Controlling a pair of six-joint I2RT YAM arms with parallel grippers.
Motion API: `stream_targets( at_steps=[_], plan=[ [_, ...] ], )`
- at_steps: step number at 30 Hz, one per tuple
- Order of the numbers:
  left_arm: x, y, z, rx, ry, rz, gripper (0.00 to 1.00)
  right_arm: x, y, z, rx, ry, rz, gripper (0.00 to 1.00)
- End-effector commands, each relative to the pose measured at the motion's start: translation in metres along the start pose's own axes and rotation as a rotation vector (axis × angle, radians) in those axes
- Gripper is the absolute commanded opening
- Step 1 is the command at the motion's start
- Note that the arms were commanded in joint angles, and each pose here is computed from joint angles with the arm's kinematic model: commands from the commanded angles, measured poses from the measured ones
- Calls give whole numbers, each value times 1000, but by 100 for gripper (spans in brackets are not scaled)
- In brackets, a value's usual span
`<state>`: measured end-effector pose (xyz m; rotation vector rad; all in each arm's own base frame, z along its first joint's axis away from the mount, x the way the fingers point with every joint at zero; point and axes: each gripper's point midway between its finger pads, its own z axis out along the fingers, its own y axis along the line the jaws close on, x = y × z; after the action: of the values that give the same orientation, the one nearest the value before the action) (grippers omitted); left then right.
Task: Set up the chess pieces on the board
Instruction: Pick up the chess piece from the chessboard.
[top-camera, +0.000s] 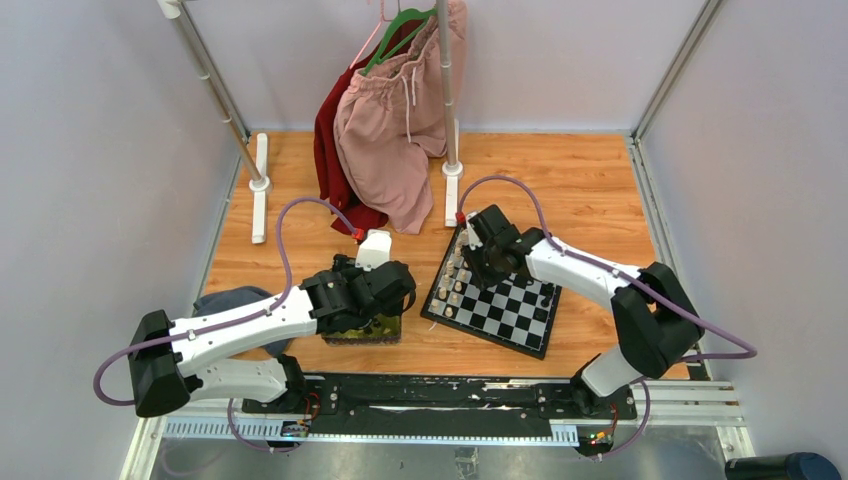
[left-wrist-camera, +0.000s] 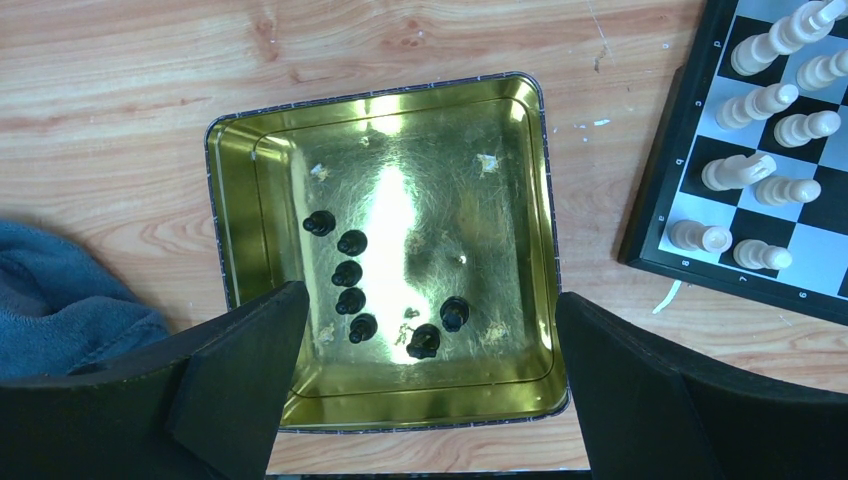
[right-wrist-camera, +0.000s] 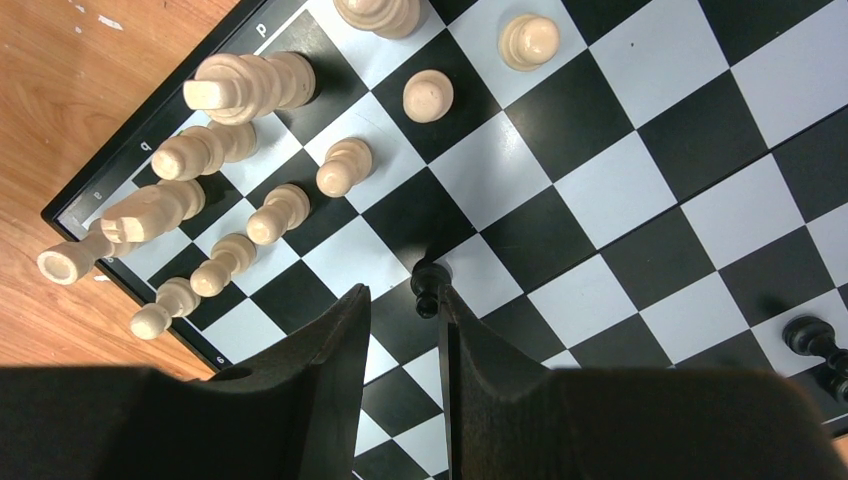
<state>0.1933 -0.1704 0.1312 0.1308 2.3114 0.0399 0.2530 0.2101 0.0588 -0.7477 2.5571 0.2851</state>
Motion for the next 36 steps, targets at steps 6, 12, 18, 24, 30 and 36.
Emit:
stream_targets(
  at_steps=[6,12,18,24,30,36],
  plan=[
    [-1,3,3,-17,-9,-1,100,16,-3,9,25,45,-16,35],
    [1,5,3,-17,-6,-1,100,20,-4,10,37,52,-3,24],
    [3,8,1,-12,-8,-6,100,19,-10,6,74,45,10,4],
    [4,10,0,-7,-11,-14,100,8,-23,-10,148,3,37,0],
    [6,11,-1,0,-10,-19,100,2,-57,-32,259,-35,131,0],
    [8,13,-2,4,-11,-25,100,17,-93,-40,325,-4,260,0]
  ],
)
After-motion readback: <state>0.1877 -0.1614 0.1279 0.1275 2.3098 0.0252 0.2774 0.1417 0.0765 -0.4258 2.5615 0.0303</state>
